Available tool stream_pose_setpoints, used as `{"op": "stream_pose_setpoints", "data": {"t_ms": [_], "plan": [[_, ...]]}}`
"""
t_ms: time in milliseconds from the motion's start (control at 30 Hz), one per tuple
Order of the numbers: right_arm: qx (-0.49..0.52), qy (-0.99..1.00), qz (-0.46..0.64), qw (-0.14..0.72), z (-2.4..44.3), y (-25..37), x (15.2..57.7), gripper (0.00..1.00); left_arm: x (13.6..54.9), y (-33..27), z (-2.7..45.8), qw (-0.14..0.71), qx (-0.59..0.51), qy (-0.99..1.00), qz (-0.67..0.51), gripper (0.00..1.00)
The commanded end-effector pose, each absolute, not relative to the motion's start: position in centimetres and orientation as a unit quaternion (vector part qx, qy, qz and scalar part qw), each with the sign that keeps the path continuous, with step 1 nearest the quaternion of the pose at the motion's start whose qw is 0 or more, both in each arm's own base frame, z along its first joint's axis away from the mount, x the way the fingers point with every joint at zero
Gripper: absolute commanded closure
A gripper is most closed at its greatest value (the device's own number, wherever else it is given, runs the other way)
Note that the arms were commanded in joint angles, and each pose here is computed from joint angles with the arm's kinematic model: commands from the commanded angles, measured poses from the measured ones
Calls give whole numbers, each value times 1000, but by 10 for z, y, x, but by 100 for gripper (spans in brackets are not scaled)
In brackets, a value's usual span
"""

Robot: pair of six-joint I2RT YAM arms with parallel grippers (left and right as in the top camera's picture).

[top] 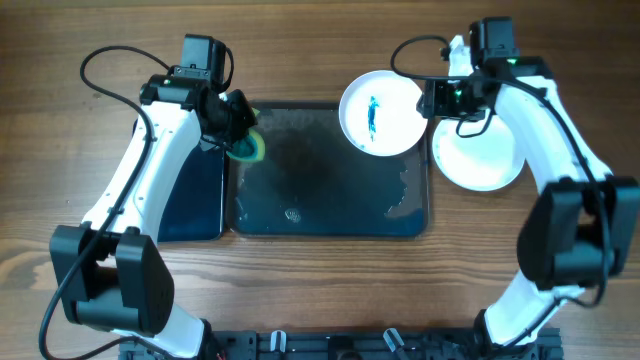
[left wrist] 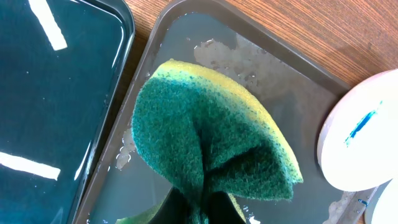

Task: Clean dirty plates on tray and stack at the side
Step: 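Move right gripper to the blue-stained plate and drag it onto tray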

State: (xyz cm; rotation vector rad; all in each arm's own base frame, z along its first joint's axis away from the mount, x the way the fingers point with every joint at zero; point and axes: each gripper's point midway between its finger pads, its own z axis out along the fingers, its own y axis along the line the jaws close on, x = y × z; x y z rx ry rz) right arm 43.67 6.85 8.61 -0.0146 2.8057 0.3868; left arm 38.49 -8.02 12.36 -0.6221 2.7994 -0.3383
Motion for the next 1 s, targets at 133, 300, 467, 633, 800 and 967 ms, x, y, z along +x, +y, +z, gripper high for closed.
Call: {"op": "stream_pose_setpoints", "data": {"t_ms": [133,300,467,633,800,967], "plan": [[-48,982,128,131,46,69,443,48,387,-79,121,129,-220,961,-109,96],[-62,981,134,128,33,74,446,52,387,-79,121,129,-220,961,-109,96],[-75,980,130,132,31,74,449,56,389,-79,122,131,-220,960,-110,96],[-73,982,129,121,21,73,447,64,388,-79,121,130,-220,961,-110,96],[-72,982,129,117,18,74,445,73,388,-79,121,130,-220,961,-110,96],[-71,982,129,122,16,74,448,73,388,-79,121,131,-220,960,-110,96]]}}
